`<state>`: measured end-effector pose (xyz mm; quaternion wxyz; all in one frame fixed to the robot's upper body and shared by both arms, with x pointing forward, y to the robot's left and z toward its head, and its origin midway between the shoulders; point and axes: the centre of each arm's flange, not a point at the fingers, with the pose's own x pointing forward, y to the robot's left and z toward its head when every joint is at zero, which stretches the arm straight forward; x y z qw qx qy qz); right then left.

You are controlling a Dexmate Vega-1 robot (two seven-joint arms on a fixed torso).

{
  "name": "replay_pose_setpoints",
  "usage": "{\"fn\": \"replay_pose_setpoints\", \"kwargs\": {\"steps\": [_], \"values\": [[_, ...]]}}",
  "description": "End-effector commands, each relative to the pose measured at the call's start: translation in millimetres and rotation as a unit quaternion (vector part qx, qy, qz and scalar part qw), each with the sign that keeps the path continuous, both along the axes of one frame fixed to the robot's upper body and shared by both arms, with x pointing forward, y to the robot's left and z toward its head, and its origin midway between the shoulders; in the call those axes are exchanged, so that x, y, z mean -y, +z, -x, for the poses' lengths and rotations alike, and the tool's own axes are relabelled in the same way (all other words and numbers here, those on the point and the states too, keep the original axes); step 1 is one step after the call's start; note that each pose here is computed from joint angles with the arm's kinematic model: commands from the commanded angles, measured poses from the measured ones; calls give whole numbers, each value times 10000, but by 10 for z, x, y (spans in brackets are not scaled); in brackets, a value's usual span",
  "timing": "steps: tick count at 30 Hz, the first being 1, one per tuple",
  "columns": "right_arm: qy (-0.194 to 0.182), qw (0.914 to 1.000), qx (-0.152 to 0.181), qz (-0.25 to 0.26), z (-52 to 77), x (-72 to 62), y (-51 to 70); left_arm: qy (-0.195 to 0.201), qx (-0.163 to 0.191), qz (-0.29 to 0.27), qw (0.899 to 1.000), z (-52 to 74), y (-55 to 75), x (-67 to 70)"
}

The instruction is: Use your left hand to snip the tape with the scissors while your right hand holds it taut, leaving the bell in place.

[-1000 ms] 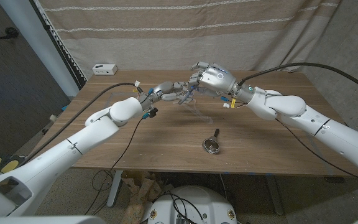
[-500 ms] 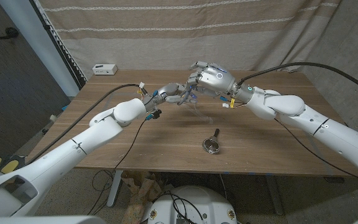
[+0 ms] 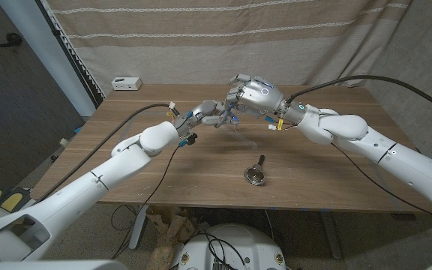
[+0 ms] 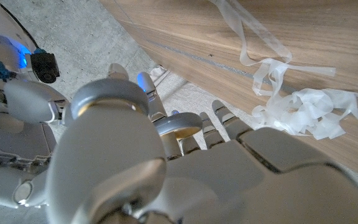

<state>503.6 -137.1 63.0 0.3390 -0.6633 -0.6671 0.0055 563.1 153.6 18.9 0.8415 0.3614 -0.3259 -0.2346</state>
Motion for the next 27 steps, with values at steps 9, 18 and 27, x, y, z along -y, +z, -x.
{"fn": "replay_pose_setpoints", "kwargs": {"steps": [9,18,27], "values": [[-94,10000,15,-4,7,5,12,13,214,674,9975,71,-76,-24],[-111,9999,-4,2,-1,-1,2,-116,159,1118,9935,80,-138,-53],[-98,10000,-11,-3,1,3,-5,-153,-1,1393,9901,72,-193,-96]]}}
